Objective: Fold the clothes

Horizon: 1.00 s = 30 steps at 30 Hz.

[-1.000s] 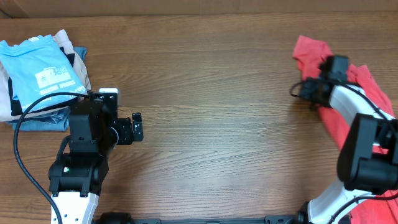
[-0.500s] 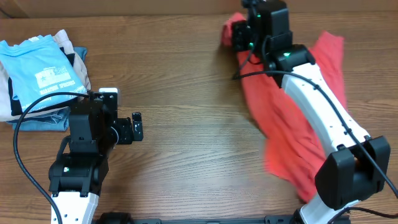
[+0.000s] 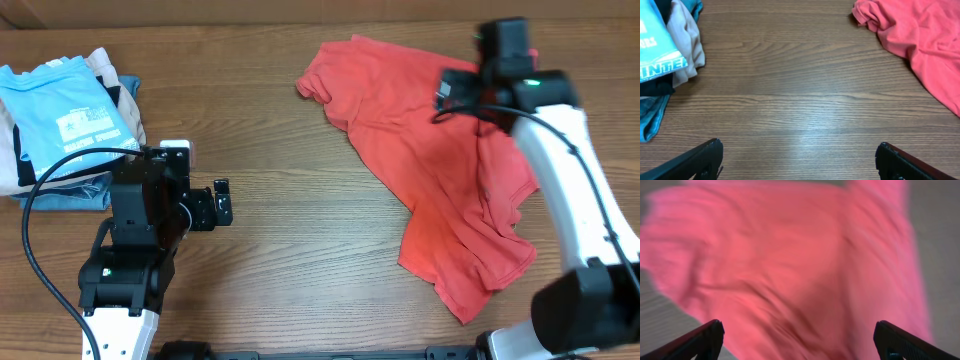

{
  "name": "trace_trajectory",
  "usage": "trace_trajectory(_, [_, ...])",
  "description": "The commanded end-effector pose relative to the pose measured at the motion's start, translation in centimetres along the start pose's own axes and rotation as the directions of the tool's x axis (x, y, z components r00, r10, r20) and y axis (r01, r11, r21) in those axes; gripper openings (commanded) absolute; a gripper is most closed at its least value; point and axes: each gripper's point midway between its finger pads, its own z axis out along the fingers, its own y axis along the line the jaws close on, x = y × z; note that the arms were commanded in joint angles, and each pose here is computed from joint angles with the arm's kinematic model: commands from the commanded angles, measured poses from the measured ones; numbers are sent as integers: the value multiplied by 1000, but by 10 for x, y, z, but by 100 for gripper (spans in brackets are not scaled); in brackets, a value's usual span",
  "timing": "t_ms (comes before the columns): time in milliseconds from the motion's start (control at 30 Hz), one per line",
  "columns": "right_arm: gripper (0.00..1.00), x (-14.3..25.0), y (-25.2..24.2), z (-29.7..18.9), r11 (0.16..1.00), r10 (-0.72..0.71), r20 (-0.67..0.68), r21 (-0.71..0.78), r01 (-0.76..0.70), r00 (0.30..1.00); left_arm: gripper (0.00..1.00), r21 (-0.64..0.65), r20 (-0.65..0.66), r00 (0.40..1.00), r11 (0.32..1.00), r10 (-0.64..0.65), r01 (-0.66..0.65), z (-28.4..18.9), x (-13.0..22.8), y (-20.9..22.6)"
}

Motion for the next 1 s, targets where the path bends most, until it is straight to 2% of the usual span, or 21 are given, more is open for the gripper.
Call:
trace_trajectory(0, [100,43,-20,-20,993,101,-198,-32,-110,975,100,32,26,1000,999,-11,10,-5,-10,-8])
trace_trajectory(100, [100,93,-21,-21,990,110,-391,-43,-138,914,100,32,26,1000,999,-11,10,-5,-10,-8])
trace_trajectory(233, [100,139,-19,-12,994,86,-519,-17,-110,850,100,32,26,1000,999,-11,11,-5,-10,-8])
trace_trajectory(367, [100,182,-11,15,994,93,-576,1,-113,812,100,32,21,1000,999,-14,14,-5,-9,-7])
trace_trajectory(500, [98,220,6,34,992,68,-614,-45,-121,787,100,31,19,1000,999,-14,13,-5,-9,-7])
trace_trajectory(767, [90,261,10,61,993,62,-609,-42,-111,790,100,31,21,1000,999,-14,14,-5,-9,-7])
trace_trajectory(800, [87,264,10,62,993,63,-610,-41,-110,790,100,31,21,1000,999,-14,14,-5,-9,-7])
trace_trajectory(867, [72,268,9,64,993,70,-613,-35,-115,787,100,31,21,1000,999,-14,13,-5,-9,-7])
trace_trajectory(967, [29,268,9,65,992,69,-609,-38,-116,790,100,31,22,1000,999,-14,13,-5,-9,-7])
